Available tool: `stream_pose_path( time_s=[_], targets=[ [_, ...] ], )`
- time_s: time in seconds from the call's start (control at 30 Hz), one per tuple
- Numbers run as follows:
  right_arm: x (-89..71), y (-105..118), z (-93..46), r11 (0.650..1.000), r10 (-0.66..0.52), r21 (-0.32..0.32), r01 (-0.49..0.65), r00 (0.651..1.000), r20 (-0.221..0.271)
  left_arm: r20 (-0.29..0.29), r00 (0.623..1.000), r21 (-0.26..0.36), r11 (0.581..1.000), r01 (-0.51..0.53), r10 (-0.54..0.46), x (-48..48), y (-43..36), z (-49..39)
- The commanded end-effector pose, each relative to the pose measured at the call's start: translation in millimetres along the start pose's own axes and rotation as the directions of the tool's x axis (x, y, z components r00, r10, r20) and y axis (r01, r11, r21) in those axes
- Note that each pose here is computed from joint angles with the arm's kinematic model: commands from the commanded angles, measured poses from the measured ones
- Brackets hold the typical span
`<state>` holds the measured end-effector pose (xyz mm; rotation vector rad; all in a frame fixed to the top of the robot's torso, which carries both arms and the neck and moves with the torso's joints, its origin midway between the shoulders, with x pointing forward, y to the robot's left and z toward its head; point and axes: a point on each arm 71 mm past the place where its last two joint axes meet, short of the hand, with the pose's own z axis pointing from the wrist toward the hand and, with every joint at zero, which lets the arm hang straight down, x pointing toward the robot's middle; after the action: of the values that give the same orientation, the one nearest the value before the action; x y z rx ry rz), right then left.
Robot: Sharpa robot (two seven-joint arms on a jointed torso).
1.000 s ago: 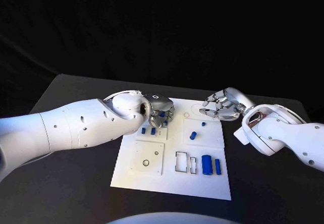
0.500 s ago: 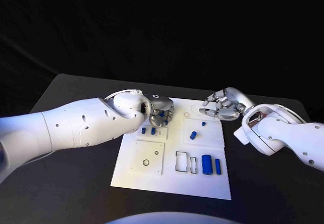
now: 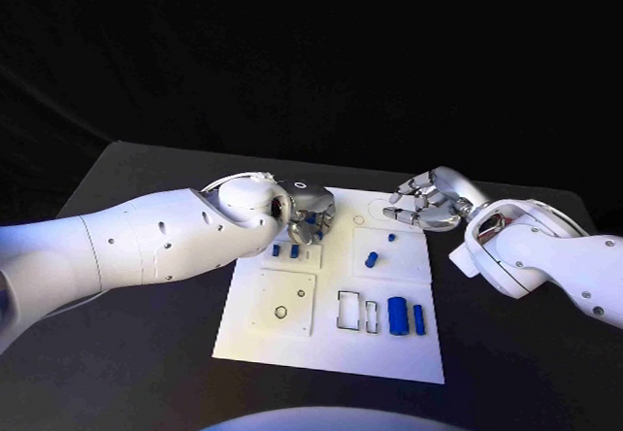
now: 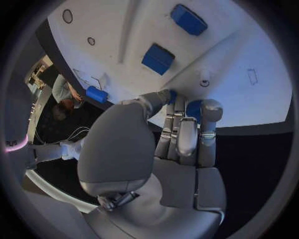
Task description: Assemble the parts on the task board
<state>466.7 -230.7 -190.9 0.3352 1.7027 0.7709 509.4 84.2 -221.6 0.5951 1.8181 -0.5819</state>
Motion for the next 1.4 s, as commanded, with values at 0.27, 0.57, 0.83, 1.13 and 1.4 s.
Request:
stream_pose_path(
  time_s=[0.27, 0.57, 0.83, 1.13, 1.4],
  targets=[
    [0.3, 0.8, -0.2, 1.0, -0.003, -0.011, 0.003, 1.0, -0.001, 0.046, 0.998, 0.016, 0.999, 0.041, -0.041, 1.8, 3.3, -8.6],
    [-0.8, -0.5, -0.2, 1.0, -0.004, -0.008, 0.004, 1.0, 0.004, 0.093, 0.991, 0.026, 0.996, 0.09, -0.092, -12.1, 3.8, -27.1],
    [-2.0, -1.4, -0.2, 1.0, -0.004, -0.009, 0.004, 1.0, 0.011, 0.092, 0.989, -0.004, 0.993, 0.12, -0.119, -18.4, 14.0, -44.7],
    [-2.3, -2.3, -0.2, 1.0, -0.005, -0.006, 0.005, 1.0, 0.01, 0.047, 0.99, -0.064, 0.989, 0.136, -0.134, -12.4, 35.0, -54.3],
    [-1.9, -2.0, 0.1, 1.0, -0.005, -0.006, 0.005, 1.0, 0.009, 0.02, 0.988, -0.098, 0.983, 0.157, -0.156, -6.0, 48.5, -56.0]
  ],
)
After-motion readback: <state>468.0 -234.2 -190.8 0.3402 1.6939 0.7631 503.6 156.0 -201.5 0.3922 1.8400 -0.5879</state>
